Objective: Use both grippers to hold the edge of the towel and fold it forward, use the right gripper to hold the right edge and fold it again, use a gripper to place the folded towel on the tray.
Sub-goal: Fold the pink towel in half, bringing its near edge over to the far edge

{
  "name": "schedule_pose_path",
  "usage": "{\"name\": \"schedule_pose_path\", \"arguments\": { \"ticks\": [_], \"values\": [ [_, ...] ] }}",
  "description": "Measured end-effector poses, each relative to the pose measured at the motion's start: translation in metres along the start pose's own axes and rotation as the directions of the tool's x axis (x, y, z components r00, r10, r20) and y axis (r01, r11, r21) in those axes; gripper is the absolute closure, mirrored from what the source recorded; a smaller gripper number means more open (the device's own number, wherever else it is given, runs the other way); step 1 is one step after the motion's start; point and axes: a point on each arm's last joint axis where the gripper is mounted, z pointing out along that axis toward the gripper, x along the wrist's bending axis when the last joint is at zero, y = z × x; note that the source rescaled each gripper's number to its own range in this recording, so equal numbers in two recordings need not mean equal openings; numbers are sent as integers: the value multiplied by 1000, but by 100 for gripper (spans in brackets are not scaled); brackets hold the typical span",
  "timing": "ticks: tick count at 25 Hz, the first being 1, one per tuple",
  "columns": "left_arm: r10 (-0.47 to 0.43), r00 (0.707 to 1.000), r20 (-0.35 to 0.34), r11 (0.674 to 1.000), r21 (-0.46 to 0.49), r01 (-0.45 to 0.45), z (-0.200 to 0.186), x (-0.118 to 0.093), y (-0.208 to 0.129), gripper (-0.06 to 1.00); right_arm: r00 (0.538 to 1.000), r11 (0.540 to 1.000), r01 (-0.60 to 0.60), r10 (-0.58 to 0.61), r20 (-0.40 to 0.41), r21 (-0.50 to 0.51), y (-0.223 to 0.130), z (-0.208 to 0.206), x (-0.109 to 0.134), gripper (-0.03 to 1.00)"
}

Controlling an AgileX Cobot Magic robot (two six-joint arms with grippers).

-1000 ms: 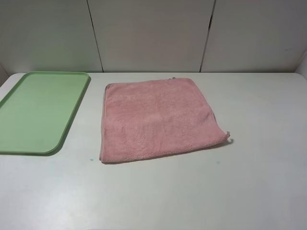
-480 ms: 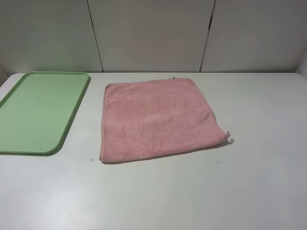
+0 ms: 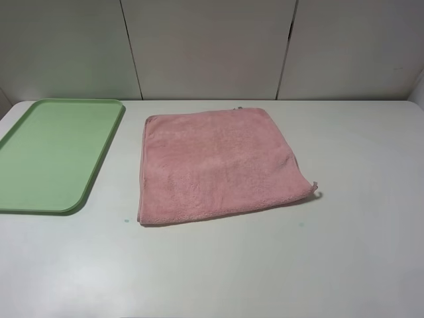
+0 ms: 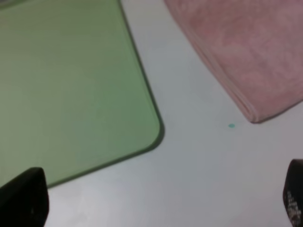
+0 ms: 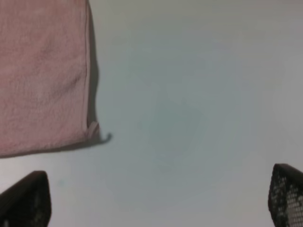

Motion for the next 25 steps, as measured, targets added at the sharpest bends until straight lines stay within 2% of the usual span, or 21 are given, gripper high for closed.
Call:
{"name": "schedule_pose_path", "arguments": {
  "ticks": [2, 4, 6, 9, 13, 19, 22, 24, 25],
  "values": [
    [89, 995, 53, 996, 23, -91, 9, -1, 9, -5, 997, 998, 68, -67, -28, 16, 16, 13, 1, -3],
    [188, 976, 114, 980, 49, -194, 19, -5, 16, -5, 986, 988, 152, -150, -72, 34, 30, 28, 6, -3],
    [265, 948, 177, 957, 73, -281, 31, -11, 22, -5, 968, 971, 230, -222, -121, 61, 41, 47, 13, -3],
    [392, 883, 258, 899, 98, -428, 50, -21, 29, -5, 919, 928, 362, -338, -204, 89, 50, 73, 30, -3],
    [551, 772, 317, 789, 104, -606, 78, -34, 40, -5, 814, 839, 537, -491, -311, 82, 51, 106, 60, -3],
    [664, 627, 408, 648, 105, -754, 118, -59, 48, -4, 606, 670, 742, -666, -435, 7, 41, 140, 110, -3],
    [691, 565, 450, 591, 98, -801, 136, -71, 48, -4, 492, 571, 820, -736, -464, -36, 34, 154, 127, -3],
    [705, 523, 478, 552, 91, -829, 147, -81, 47, -4, 446, 523, 852, -758, -476, -35, 30, 165, 131, -3],
    [705, 523, 478, 552, 91, -829, 147, -81, 47, -4, 426, 501, 865, -765, -482, -30, 27, 172, 132, -3]
  ]
}}
